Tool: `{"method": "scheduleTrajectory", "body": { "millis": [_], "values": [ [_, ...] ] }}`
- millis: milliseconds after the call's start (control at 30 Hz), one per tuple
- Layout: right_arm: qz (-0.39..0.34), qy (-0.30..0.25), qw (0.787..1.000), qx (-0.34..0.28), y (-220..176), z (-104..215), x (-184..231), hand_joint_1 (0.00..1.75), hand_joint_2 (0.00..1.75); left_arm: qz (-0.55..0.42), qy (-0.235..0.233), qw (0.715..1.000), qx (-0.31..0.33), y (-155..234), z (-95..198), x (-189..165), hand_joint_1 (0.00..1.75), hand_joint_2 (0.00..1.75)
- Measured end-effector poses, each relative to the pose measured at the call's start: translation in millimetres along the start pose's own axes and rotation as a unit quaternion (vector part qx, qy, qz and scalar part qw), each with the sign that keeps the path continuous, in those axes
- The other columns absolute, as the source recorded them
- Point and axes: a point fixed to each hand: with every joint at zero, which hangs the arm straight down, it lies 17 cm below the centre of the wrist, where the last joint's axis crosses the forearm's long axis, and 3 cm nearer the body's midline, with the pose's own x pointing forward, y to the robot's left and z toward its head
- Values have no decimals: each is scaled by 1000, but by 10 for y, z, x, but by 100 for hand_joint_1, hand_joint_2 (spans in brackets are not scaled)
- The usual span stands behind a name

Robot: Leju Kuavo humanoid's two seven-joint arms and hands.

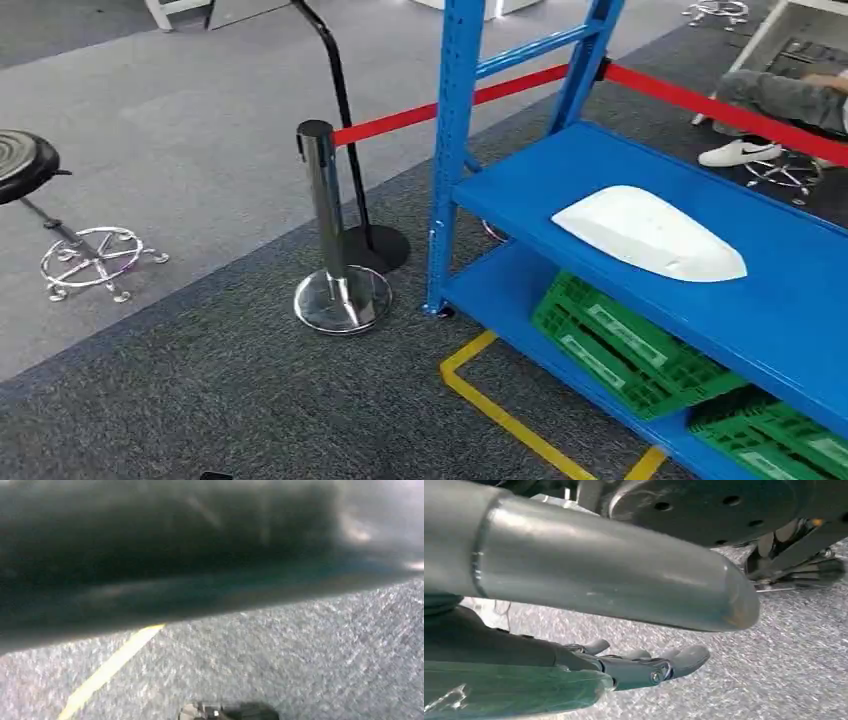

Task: Take the parts from the cabinet and place them on the table.

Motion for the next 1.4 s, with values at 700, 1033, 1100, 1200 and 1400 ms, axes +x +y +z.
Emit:
{"method": "scheduleTrajectory", "body": {
  "millis": [700, 1033, 1100, 1200, 1400],
  "values": [
    [3, 1, 1000, 0, 16, 6, -11, 0, 0, -2, 0, 1000, -4, -26, -10, 12, 0, 0],
    [1, 6, 1000, 0, -3, 4, -26, 0, 0, -1, 3, 1000, -6, -51, 3, -18, 0, 0],
    [3, 9, 1000, 0, -2, 12, -63, 0, 0, -1, 3, 1000, -6, -55, 2, -18, 0, 0],
    [-1, 17, 1000, -3, -27, 11, -96, 0, 0, 2, 2, 1000, -6, -68, -6, 5, 0, 0],
    [3, 35, 999, -8, -27, 22, -179, 0, 0, 3, -2, 1000, -8, -80, -38, 68, 0, 175]
  ]
}}
